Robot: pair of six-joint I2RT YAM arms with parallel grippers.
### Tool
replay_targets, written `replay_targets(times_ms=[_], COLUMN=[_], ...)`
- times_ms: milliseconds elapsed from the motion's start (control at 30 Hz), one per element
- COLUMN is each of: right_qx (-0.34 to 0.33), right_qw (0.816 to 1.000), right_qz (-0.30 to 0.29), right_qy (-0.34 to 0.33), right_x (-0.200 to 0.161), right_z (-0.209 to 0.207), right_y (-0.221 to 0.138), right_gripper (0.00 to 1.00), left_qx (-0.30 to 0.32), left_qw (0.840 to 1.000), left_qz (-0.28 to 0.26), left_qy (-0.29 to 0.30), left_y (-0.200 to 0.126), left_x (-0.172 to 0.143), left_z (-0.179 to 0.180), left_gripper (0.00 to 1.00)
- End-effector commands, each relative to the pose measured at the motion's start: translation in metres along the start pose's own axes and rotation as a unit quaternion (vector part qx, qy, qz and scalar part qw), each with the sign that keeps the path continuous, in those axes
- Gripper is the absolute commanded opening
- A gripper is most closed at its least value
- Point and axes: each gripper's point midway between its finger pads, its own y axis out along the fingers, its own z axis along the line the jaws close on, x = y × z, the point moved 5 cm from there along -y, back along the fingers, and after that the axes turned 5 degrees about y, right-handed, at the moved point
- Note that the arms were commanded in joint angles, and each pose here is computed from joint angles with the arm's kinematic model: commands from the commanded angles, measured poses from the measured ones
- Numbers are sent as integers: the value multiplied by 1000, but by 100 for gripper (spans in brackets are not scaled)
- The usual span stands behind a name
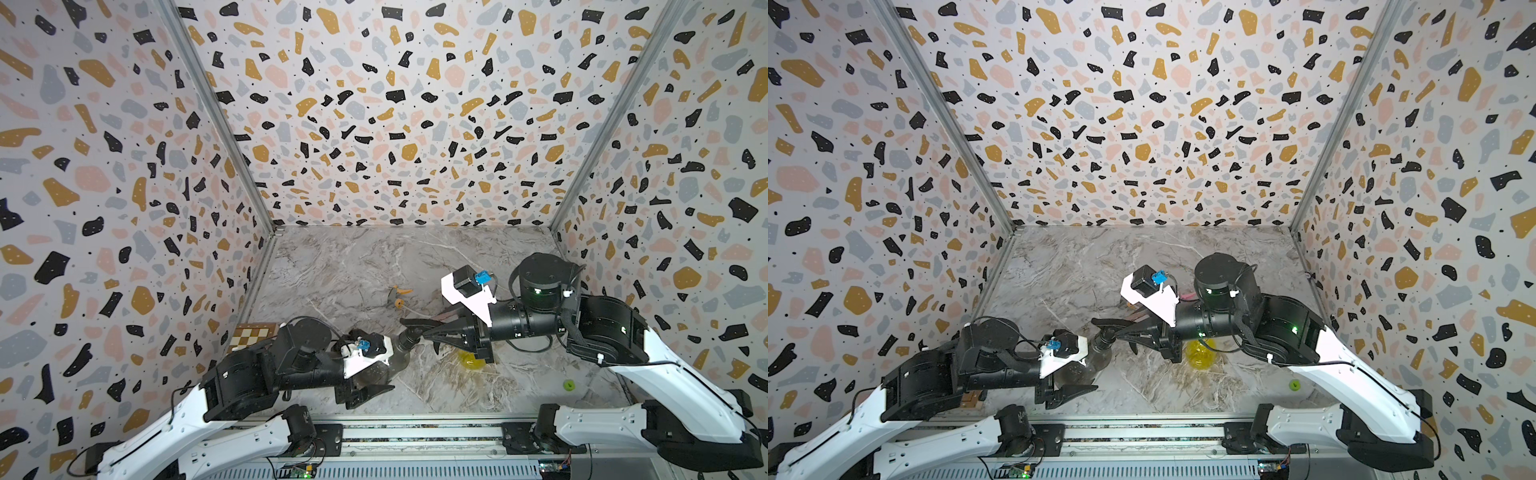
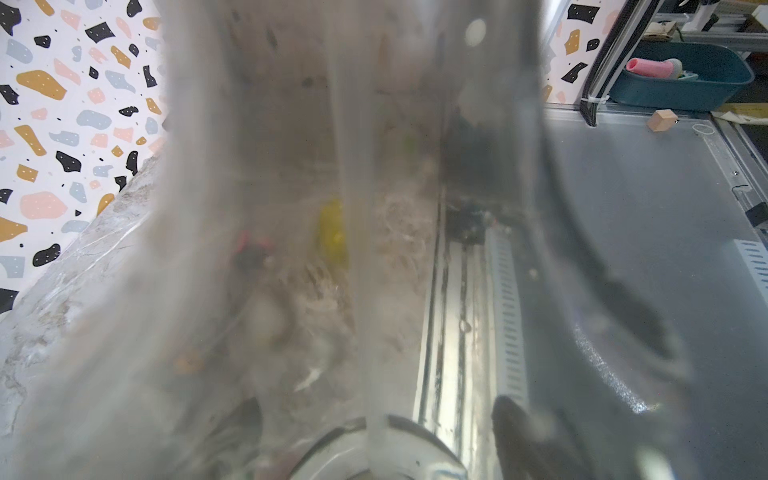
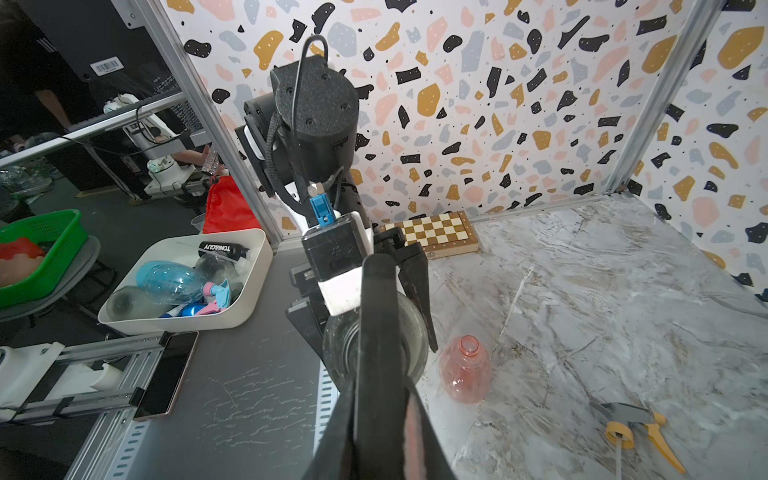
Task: Attach spray nozzles to spray bottles
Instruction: Insert the spray nozzle into the spray bottle.
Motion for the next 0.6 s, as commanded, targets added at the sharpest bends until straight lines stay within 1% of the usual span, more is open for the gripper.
replay_targets(times_ms=[0,167,300,467,567], right_qx=[-36,-40,-40,-40,-38], right_qw=[997,998,998,999,999], right_qz=[61,46,37,30,25], right_qy=[30,19,12,6,2], right_x=[-25,-14,-8,-1,2], right_z=[-15,-13,-12,-10,-8], right_y=[16,12,9,6,4], right_gripper=[14,20,21,23,27], left_qx=[-2,-17,-26,-26,-22], left_qw=[989,990,991,992,992], left_qz=[-136,-125,-116,-107,-106], left_qy=[61,62,61,59,59], left_y=[-20,-19,-18,-17,-17], left_x=[59,56,53,49,48], left_z=[1,-3,-5,-5,-4], left_gripper=[0,0,0,0,0])
